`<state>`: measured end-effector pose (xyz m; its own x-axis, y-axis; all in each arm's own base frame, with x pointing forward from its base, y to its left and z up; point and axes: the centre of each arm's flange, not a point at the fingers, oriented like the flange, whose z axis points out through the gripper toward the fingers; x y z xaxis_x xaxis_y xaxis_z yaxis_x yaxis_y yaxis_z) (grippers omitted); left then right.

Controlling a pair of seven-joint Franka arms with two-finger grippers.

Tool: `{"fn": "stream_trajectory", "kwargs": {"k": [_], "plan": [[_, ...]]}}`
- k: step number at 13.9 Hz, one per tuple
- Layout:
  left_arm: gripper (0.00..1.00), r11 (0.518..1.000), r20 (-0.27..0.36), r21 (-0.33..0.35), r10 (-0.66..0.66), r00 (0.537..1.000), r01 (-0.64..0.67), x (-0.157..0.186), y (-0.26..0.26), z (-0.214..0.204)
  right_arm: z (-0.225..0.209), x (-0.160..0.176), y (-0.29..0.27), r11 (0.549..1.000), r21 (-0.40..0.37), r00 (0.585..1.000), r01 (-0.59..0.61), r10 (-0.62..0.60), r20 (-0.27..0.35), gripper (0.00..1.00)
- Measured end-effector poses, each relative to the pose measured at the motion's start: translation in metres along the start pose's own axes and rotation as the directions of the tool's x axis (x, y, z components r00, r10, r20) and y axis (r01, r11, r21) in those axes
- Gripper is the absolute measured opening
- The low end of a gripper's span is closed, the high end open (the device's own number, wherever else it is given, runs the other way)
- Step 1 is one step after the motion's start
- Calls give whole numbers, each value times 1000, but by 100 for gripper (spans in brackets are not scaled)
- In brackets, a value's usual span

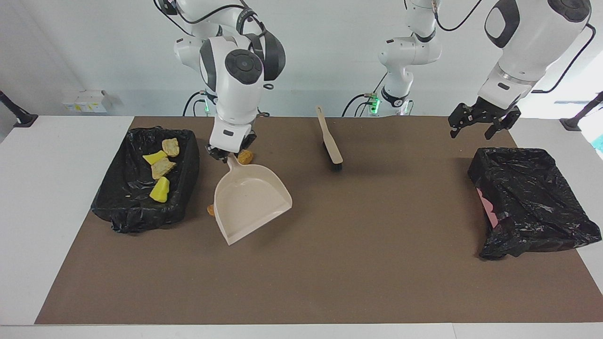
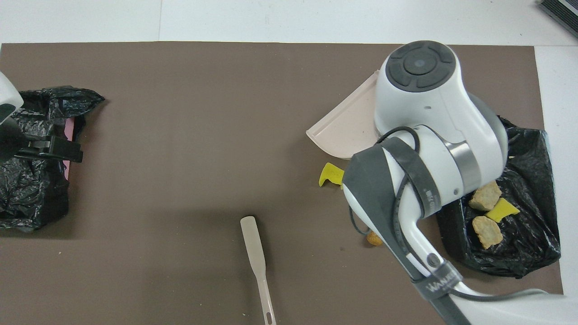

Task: Sweep and dump trash in bin
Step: 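Bring the empty dustpan back with the right gripper and set it down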

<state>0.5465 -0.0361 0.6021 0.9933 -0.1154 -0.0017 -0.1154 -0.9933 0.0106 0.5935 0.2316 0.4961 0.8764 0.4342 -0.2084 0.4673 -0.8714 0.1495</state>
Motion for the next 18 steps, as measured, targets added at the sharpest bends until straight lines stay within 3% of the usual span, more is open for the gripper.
{"fn": "stream_trajectory", "kwargs": {"k": [4,7,12,16,18], "plan": [[100,1000,0,0,0,1000,0,0,0,0,3,47,-83,951,126,956,-281,289,-51,31],[100,1000,0,0,0,1000,0,0,0,0,12,72,-133,898,200,909,-392,412,-68,31],[100,1000,0,0,0,1000,0,0,0,0,38,102,-193,838,311,866,-449,494,-81,31],[100,1000,0,0,0,1000,0,0,0,0,54,112,-219,807,381,857,-450,510,-69,31],[100,1000,0,0,0,1000,0,0,0,0,67,111,-233,813,381,864,-441,499,-65,31]]}}
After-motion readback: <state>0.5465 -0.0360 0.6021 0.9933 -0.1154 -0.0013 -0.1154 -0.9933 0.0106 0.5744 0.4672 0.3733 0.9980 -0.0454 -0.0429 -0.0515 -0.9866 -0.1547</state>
